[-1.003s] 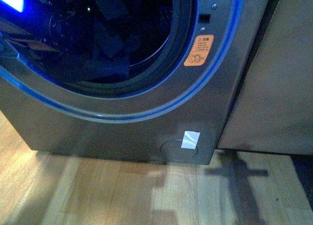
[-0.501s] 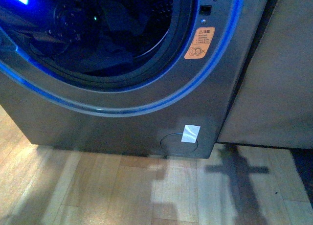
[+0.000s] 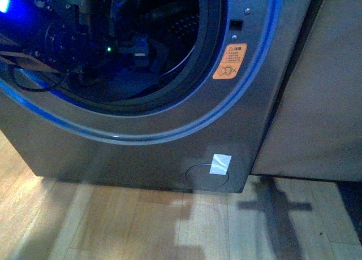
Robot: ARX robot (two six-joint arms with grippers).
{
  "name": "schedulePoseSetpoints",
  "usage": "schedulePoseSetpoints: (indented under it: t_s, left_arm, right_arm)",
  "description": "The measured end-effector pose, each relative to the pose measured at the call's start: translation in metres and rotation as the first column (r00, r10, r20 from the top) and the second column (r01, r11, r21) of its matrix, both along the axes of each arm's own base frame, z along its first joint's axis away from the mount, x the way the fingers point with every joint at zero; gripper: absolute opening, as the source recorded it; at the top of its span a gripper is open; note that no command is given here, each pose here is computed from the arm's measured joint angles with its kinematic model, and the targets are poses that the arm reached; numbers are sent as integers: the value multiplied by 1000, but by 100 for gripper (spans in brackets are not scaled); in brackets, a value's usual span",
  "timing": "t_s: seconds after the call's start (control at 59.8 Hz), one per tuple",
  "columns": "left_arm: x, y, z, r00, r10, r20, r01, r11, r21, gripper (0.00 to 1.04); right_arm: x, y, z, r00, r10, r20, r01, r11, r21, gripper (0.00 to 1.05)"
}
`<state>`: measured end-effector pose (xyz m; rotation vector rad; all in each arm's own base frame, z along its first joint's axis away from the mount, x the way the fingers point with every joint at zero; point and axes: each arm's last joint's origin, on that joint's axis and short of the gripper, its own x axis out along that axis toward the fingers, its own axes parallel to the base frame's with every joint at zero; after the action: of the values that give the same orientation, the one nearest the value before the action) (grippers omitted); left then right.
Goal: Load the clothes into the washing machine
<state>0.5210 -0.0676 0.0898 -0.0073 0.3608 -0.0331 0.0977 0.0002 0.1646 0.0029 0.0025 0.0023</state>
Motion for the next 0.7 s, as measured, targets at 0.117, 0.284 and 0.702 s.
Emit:
schedulePoseSetpoints:
  t_s: [0.117, 0.284, 0.702]
  left_arm:
    - [-20, 2, 7, 998, -46, -29, 47, 999, 9, 98]
    - [-49, 7, 20, 993, -98, -61, 98, 995, -6, 98]
    - [-133, 17, 82, 979, -203, 8, 203, 977, -68, 98]
  right_arm:
    - [0, 0, 0, 1000, 0, 0, 0, 1000, 0, 2]
    - [0, 0, 0, 1000, 0, 0, 0, 1000, 0, 2]
    - [0, 0, 0, 1000, 0, 0, 0, 1000, 0, 2]
